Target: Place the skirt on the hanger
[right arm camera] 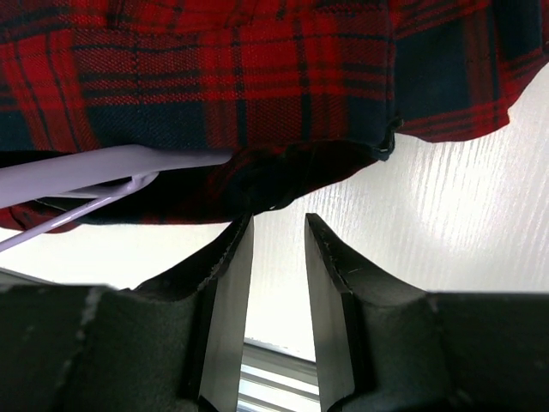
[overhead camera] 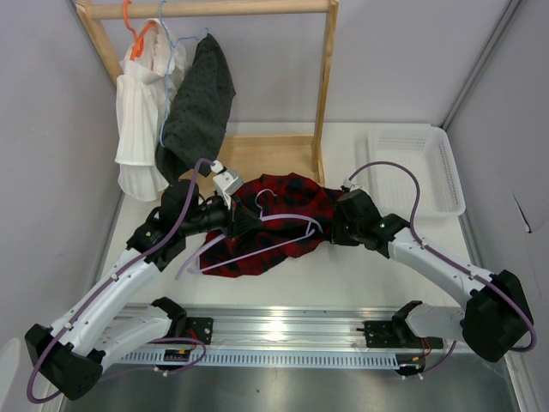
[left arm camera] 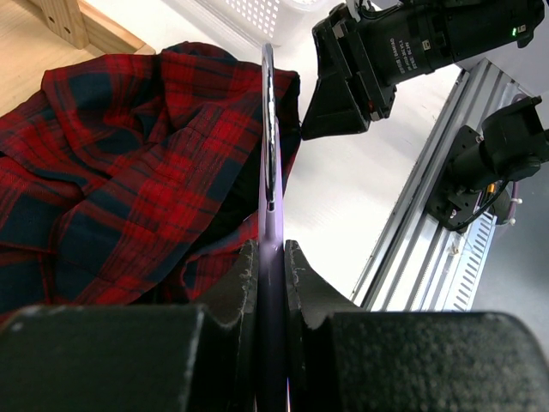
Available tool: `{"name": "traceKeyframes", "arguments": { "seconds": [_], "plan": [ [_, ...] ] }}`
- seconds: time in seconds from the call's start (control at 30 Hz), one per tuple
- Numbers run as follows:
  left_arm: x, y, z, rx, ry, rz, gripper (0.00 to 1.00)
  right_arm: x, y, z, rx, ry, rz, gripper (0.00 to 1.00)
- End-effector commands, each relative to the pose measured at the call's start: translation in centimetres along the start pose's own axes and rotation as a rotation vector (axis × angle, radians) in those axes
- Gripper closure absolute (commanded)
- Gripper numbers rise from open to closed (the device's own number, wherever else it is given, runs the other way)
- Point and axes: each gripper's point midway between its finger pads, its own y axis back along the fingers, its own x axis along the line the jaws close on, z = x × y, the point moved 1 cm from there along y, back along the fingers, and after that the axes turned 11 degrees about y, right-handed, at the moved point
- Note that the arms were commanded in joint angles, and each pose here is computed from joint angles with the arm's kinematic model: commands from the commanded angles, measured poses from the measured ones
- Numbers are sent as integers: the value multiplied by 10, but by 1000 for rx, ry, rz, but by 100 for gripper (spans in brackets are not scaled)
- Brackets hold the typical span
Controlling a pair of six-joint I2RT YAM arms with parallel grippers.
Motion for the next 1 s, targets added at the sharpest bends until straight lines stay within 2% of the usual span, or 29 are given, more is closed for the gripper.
{"name": "traceKeyframes", "arguments": {
  "seconds": [0.0,0.47,0.7,0.8,0.9,0.97],
  "plan": [
    [-9,2,19,-46,-32,-17,100,4,3,26,-76,24,-10,64],
    [-9,3,17,-44,-28,-19,100,8,-8,40,-90,53,-29,66],
    [-10,3,17,-45,-26,-21,100,8,-8,46,-100,58,-40,82],
    [-10,2,16,-44,-25,-23,100,9,-7,49,-103,61,-44,94],
    [-11,4,19,-54,-29,-28,100,9,-8,50,-103,65,-48,100],
    [-11,3,19,-61,-30,-28,100,8,-8,51,-102,64,-51,100]
  ]
}}
